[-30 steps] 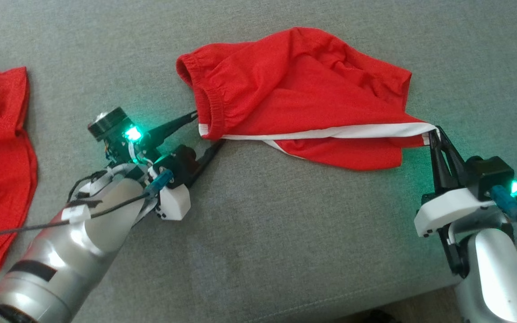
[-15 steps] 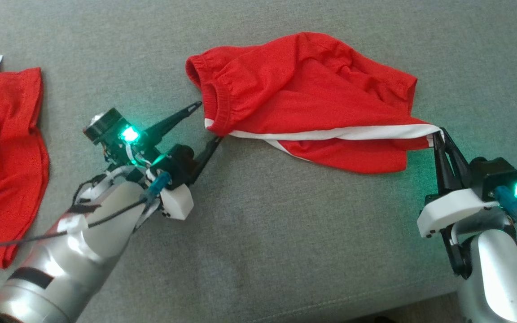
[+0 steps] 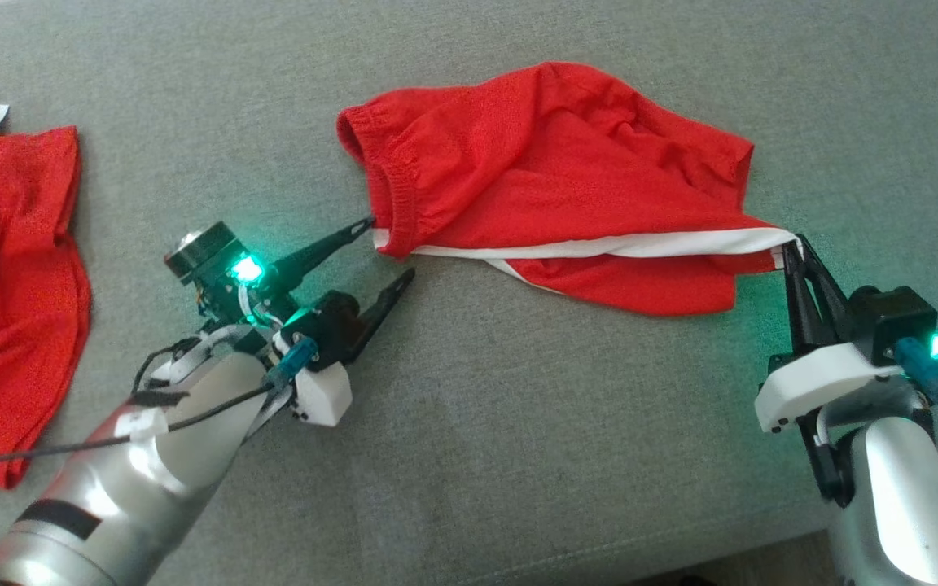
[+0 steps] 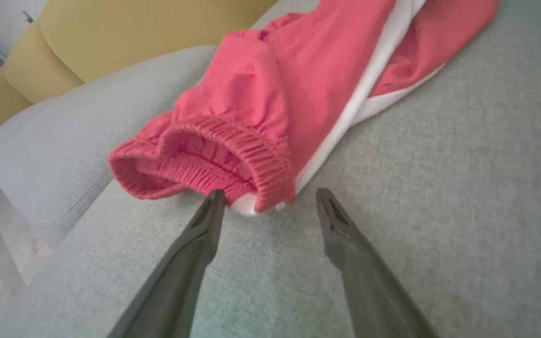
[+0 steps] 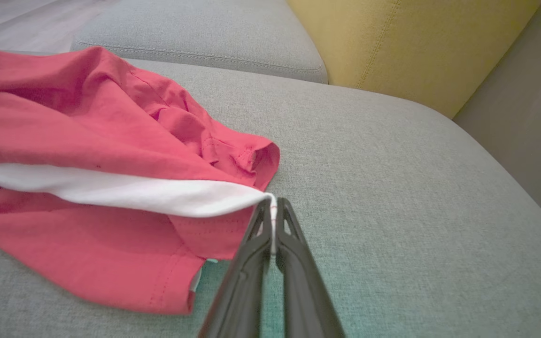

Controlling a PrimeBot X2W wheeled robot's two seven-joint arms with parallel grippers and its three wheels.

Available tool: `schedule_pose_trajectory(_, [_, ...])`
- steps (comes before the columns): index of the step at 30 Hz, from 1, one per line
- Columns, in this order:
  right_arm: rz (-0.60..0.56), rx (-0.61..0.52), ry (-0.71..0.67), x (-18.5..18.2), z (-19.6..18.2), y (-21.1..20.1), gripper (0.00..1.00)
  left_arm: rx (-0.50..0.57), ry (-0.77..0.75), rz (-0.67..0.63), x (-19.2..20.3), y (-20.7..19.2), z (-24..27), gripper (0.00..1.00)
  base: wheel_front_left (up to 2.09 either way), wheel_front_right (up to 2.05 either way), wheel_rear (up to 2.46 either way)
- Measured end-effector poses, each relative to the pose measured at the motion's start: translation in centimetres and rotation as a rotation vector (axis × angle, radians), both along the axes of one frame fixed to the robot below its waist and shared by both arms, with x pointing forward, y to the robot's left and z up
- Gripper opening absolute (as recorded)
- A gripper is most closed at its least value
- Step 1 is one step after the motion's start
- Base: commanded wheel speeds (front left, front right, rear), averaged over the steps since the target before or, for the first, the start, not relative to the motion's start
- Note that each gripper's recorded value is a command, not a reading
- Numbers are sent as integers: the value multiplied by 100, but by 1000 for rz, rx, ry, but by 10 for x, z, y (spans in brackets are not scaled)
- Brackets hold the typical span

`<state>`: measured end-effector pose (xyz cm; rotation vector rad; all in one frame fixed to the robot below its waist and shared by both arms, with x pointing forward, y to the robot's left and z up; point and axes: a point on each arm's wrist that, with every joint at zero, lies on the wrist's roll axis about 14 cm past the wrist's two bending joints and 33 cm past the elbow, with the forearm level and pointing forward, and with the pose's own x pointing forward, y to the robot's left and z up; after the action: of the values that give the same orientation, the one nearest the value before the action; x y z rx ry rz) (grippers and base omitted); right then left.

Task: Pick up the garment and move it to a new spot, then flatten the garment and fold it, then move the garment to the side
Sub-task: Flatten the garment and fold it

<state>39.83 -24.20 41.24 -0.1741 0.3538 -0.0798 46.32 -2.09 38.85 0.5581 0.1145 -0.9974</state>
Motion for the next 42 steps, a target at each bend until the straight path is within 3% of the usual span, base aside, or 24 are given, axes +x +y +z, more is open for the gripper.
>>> schedule_pose_trajectory(19, [-3,7,-2,1,0,-1,0,83,9,-56,8,-6,-13,100,0,0,0])
schedule_pose_trajectory(20, [-2,7,-4,2,1,-1,0,84,8,-58,9,-6,-13,93,0,0,0])
schedule_pose_trajectory(21, [-2,7,-5,2,1,0,0,87,11,-62,8,-7,-14,35,0,0,0])
schedule_pose_trajectory(22, [-1,7,-4,3,1,0,0,90,18,-69,7,-9,-16,0,0,0,0])
schedule_pose_trajectory(31, [11,16,-35,7,8,4,0,53,42,-37,7,-7,-8,0,0,0,0])
schedule_pose_trajectory(37, [57,-8,-96,18,30,16,0,-149,70,86,18,-5,37,0,0,0,0])
schedule_pose_trajectory(42, [150,-51,-209,43,75,34,0,-257,64,141,26,4,81,0,0,0,0])
